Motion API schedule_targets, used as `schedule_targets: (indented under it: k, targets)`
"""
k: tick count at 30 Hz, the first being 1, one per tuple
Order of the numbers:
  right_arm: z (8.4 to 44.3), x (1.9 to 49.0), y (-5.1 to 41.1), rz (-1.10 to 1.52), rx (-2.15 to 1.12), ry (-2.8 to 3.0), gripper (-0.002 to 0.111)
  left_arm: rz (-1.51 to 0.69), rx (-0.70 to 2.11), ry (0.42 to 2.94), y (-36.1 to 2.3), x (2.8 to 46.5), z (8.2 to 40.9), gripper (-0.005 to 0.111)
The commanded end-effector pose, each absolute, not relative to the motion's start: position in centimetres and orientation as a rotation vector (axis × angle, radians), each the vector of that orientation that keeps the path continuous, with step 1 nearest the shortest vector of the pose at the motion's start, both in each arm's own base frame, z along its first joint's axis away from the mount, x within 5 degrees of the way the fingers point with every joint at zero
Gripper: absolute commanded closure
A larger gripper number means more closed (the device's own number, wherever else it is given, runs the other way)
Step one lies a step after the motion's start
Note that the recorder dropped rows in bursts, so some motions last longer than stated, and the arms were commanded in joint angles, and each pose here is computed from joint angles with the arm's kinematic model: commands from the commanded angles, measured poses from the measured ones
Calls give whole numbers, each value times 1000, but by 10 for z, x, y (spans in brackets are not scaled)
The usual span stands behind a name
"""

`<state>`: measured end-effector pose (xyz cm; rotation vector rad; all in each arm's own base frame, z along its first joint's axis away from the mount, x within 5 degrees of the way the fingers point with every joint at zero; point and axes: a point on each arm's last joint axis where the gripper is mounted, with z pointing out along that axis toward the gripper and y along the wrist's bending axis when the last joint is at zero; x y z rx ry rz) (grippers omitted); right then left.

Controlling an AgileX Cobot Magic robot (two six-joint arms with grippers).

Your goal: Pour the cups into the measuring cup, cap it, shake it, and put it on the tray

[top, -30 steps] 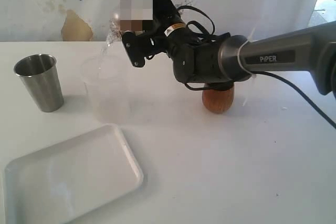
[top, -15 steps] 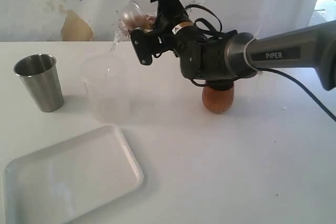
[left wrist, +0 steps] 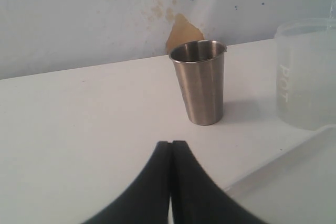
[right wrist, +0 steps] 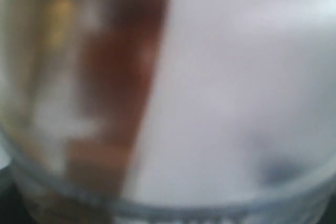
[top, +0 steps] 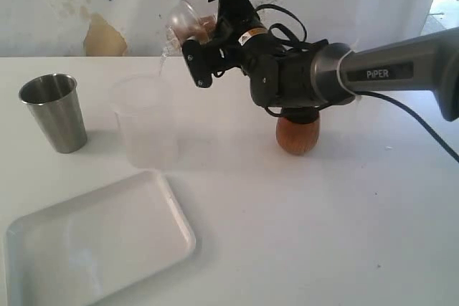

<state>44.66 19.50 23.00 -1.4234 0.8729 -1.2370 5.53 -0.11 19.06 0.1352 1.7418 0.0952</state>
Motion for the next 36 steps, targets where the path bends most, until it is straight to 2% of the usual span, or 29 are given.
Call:
schedule_targets:
  k: [1, 36]
  targets:
    - [252, 446, 192, -1339, -1325, 776, 108, 93, 132, 1735, -1, 55, 190, 107]
    - [254, 440, 209, -1385, -1436, 475, 108, 93, 132, 1735, -1, 55, 190, 107]
